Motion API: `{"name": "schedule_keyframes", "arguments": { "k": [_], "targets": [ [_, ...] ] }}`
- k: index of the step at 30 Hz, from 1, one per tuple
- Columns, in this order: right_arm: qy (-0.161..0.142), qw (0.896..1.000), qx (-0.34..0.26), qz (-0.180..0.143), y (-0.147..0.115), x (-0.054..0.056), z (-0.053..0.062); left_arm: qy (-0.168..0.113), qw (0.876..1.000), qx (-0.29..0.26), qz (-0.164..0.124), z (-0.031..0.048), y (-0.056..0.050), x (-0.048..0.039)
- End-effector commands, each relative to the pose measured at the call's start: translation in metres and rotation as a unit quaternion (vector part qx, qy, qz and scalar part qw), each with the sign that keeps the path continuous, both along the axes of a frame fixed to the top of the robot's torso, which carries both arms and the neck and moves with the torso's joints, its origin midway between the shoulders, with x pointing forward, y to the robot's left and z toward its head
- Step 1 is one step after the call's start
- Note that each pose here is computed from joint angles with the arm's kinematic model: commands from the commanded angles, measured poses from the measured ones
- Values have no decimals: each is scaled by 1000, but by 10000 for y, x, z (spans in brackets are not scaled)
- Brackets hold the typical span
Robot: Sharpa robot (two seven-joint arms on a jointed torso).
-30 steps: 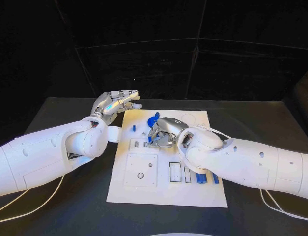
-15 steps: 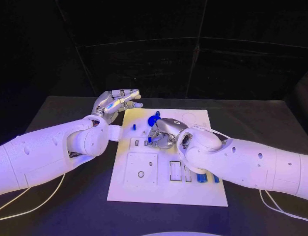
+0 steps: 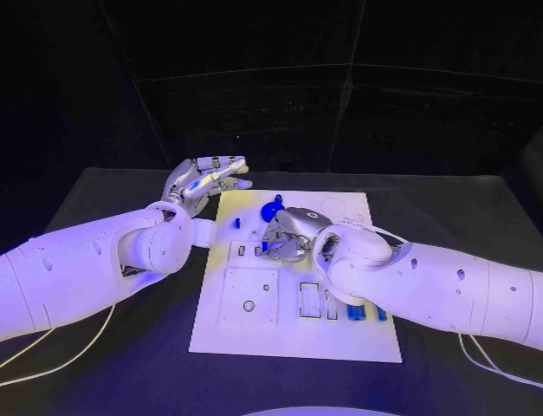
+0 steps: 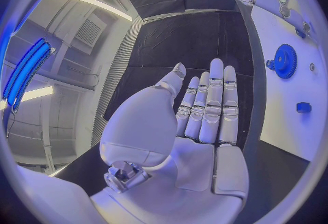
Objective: Assemble the parts on the task board
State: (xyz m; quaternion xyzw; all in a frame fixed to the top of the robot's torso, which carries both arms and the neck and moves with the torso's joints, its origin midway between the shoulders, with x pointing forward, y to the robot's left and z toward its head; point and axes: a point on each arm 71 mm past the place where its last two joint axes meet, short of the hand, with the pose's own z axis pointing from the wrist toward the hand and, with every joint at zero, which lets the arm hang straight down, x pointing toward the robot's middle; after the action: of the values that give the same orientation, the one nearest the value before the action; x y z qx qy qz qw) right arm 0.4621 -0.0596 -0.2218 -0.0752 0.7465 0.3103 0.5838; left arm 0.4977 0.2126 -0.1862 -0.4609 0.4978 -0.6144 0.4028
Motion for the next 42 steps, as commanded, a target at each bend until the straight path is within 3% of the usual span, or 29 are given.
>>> {"name": "schedule_keyframes", "arguments": {
  "k": [1, 32, 42],
  "targets": [
    [17, 999, -26, 6, -16, -24, -76, -5, 1000, -2, -7, 17, -13, 1],
    [2, 1000, -8, -6, -5, -18, -45, -3, 1000, -1, -6, 11, -1, 5],
    [-42, 997, 55, -15, -49, -64, 55, -1, 1000, -1, -8, 7, 1, 7]
  ]
}}
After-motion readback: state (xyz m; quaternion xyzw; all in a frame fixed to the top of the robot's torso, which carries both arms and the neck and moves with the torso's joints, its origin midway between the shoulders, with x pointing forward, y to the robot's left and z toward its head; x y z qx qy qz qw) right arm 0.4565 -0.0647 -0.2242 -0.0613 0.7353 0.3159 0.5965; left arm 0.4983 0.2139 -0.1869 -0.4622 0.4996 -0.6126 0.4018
